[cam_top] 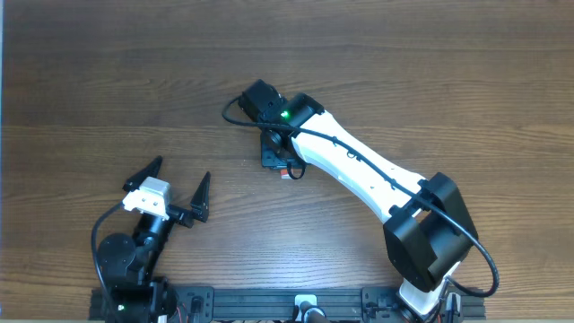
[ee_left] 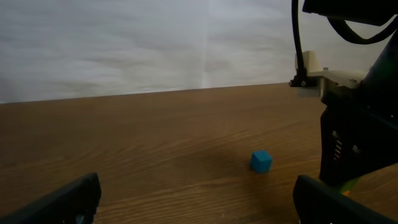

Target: Stack Cubes

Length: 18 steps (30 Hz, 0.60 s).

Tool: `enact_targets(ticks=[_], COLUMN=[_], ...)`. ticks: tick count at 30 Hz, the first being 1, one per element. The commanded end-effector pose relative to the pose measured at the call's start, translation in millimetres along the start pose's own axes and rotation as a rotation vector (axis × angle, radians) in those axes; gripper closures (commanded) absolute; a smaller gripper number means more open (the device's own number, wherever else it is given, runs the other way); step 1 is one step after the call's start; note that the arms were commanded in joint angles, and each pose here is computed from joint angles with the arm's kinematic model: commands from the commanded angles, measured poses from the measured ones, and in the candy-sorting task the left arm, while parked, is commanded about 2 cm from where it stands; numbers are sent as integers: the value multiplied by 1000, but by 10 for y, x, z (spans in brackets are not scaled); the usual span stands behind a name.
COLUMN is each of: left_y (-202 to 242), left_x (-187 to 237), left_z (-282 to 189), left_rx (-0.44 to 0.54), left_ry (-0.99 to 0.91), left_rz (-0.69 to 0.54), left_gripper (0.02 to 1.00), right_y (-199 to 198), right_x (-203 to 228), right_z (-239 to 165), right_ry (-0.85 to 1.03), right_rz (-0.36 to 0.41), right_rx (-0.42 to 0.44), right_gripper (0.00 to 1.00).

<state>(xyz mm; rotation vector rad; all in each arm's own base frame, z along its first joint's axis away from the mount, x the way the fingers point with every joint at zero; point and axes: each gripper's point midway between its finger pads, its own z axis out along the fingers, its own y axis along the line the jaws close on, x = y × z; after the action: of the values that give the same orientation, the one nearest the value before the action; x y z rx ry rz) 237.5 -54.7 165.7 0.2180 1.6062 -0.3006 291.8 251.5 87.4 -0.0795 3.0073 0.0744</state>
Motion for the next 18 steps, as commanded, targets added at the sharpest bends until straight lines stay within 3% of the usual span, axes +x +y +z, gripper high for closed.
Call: enact_targets(ticks=[1,13,16,18], left_y=[-30,-30,-30,-30], left_x=[15,14,14,14], left_z=[1,1,1,1], left_rx=[16,15,15,15], left_ry=[1,1,1,1], left_rz=[12,12,12,12], left_gripper=[20,20,20,20], right_y=[-28,-36,-36,-36], right_x=[10,27,27,27], right_z=[88,128,128,128], right_ry=[14,16,16,16], right_rz=[8,8,8,8], right_rx=[10,11,11,11], right_gripper=[978,943,862,728])
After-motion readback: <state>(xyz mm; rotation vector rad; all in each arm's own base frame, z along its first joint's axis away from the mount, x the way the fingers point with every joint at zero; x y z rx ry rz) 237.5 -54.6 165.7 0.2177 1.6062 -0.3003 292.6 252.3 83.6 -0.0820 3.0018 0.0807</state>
